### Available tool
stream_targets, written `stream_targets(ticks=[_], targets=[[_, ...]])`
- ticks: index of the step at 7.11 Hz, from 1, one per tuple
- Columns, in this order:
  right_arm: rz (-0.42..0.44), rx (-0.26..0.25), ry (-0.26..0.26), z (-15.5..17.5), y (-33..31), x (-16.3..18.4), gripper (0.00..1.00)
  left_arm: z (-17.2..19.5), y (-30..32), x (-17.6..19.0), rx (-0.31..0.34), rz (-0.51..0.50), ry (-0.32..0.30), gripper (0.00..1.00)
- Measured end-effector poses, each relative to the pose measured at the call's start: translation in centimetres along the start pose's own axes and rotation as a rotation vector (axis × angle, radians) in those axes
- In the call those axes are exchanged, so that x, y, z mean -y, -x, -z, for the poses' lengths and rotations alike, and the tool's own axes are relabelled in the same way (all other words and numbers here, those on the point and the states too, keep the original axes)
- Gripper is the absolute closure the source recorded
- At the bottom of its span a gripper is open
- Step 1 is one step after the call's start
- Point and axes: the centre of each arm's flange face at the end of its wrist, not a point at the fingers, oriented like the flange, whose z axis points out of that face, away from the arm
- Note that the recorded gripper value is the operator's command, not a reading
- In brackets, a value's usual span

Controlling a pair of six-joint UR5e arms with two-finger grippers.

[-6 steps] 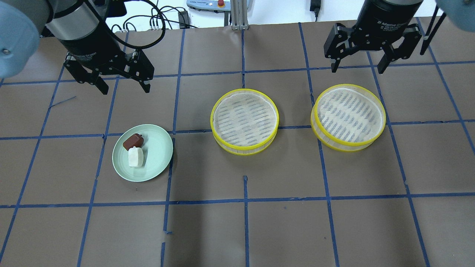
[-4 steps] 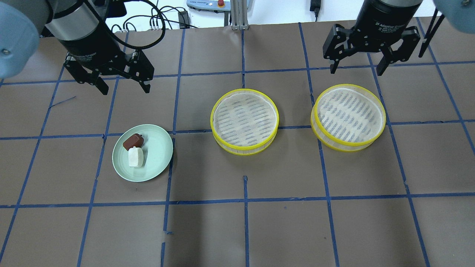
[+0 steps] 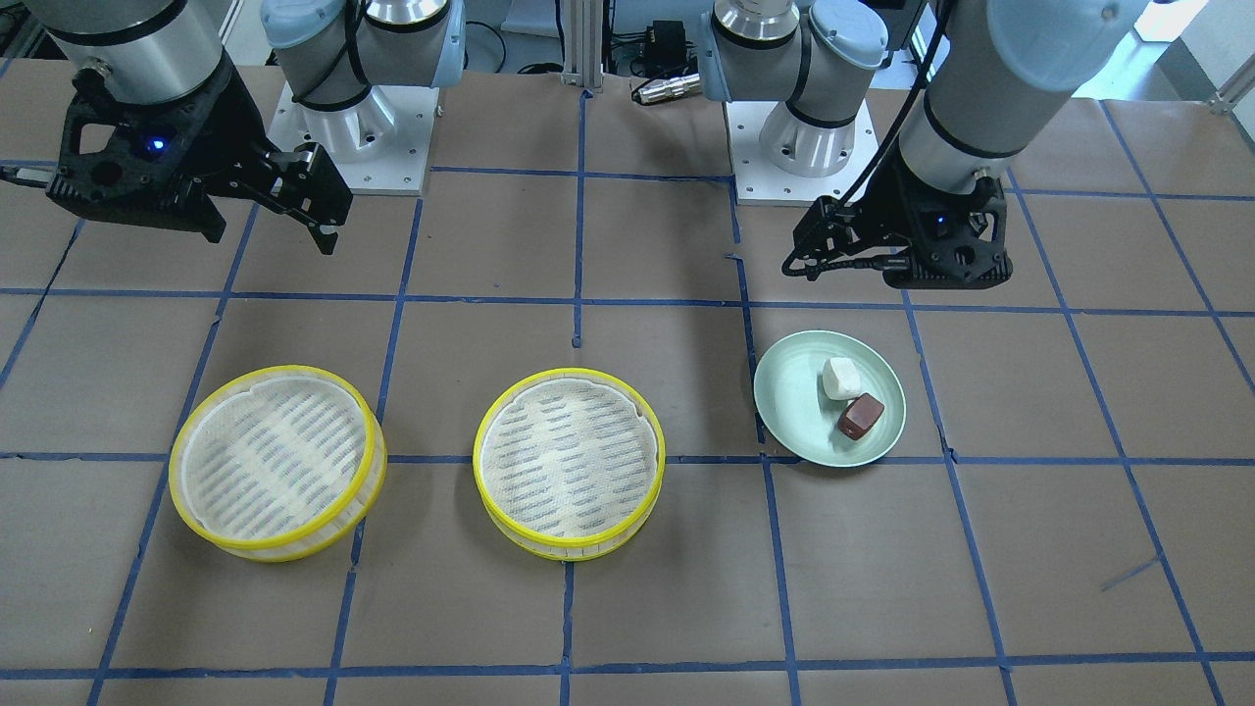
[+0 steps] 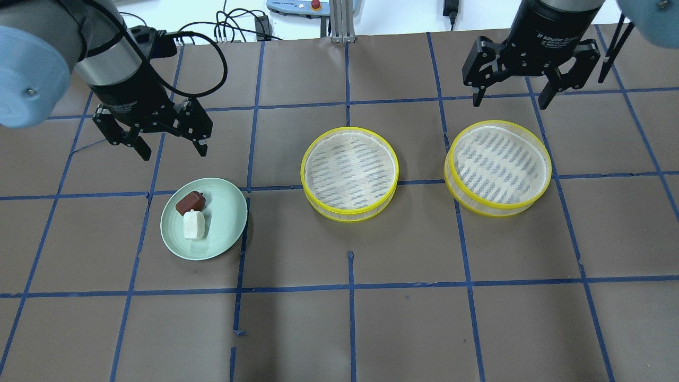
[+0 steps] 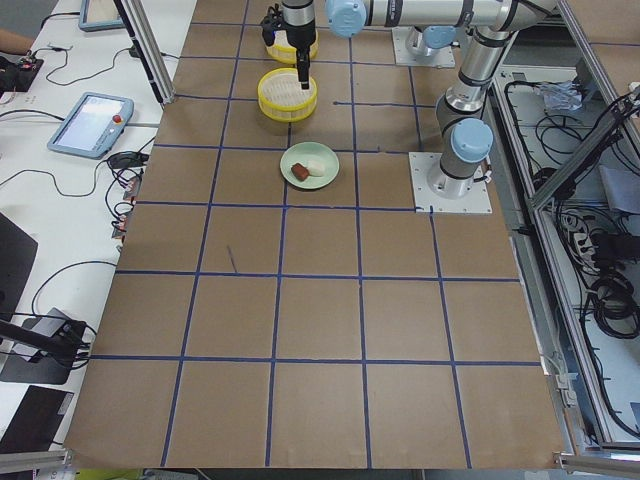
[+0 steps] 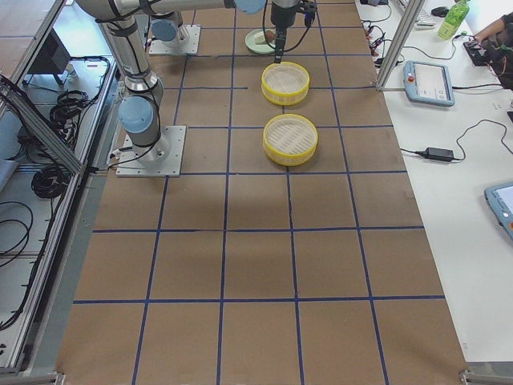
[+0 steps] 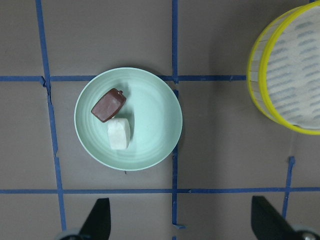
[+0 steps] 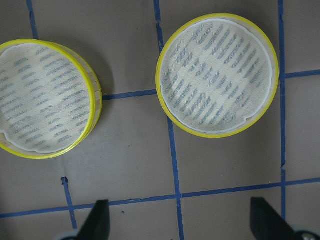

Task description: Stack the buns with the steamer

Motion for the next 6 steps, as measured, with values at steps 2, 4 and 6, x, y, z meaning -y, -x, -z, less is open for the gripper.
stream_targets(ticks=[2,4,6], targets=[[0.043,-0.007,0.008,-0.6,-1.2,0.7,0.00,-7.8,3.2,2.0,0.028,0.006,0.100,0.01],[0.084,0.000,0.048,-3.9,-5.1,2.3,0.00,-15.4,6.0,4.8,0.036,-0.009,0.146,0.02],[0.069,0.005,0.045,-8.9,-10.5,5.5,0.00,-22.0,6.9,6.0,0.013,-0.025,0.192,0.21]])
